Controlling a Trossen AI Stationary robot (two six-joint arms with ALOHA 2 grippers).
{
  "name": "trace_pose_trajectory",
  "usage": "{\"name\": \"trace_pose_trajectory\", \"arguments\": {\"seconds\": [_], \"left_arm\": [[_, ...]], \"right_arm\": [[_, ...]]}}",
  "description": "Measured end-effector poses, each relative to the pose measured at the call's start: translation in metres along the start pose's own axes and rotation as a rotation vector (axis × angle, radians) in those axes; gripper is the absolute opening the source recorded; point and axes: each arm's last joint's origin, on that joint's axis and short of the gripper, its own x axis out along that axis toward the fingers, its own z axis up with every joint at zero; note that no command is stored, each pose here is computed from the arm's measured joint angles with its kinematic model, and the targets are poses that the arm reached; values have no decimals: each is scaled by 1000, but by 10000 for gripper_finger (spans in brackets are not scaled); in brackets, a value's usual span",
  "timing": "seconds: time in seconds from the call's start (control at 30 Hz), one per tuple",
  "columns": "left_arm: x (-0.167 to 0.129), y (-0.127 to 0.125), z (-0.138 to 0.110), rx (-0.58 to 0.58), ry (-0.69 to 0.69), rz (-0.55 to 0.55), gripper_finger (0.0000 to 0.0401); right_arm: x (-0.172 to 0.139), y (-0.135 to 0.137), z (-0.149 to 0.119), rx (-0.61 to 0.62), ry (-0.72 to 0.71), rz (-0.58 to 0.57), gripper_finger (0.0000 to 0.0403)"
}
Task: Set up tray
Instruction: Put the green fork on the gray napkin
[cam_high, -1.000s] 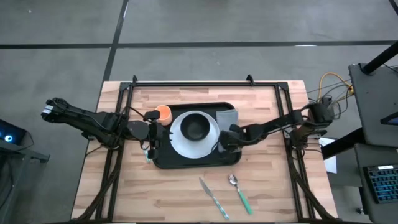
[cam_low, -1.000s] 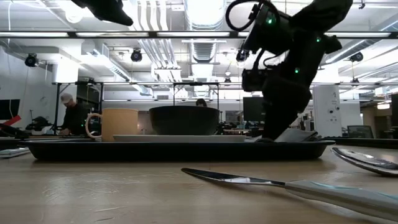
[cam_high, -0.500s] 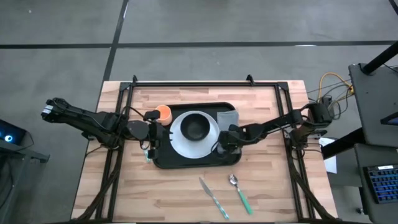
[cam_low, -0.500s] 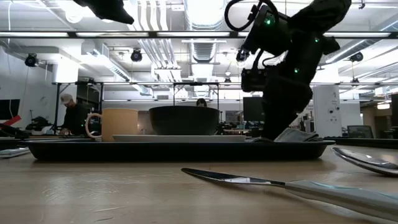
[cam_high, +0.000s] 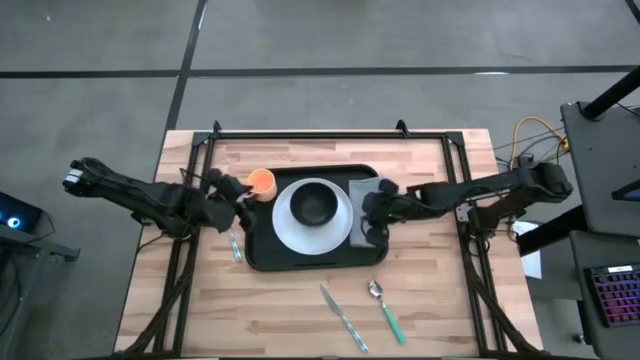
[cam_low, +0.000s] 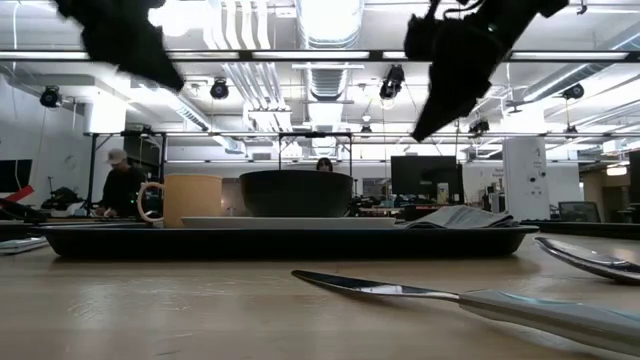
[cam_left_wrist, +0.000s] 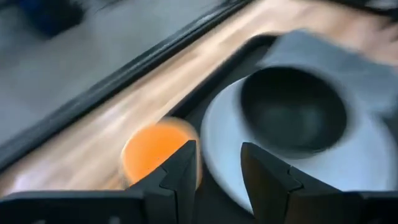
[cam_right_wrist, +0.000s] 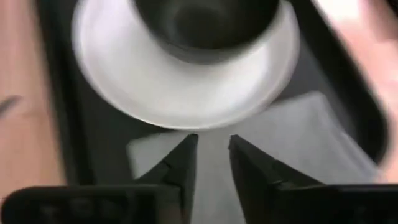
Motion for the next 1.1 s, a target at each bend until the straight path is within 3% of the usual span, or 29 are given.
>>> {"name": "trace_pose_trajectory", "arguments": {"seconds": [0.1,0.27,0.43,0.77,0.97,1.1], "left_arm": [[12,9,-28,-147,9,92,106],[25,18,-60,-383,21,152,106],[33,15,-74,-529,39,188,106],[25,-18,-54,-529,103,243,106],[10,-45,-31,-512,162,395,106],[11,-66,-32,-479,327,577,106]], "right_arm": [[-8,-5,-1,13,-24,-79,127],[-17,-12,-2,23,-63,-229,170],[-24,-14,0,43,-101,-254,195],[-25,-15,-3,21,-71,-265,205],[-25,-15,-3,-9,-66,-266,206],[-25,-18,-1,-18,-84,-303,206]]}}
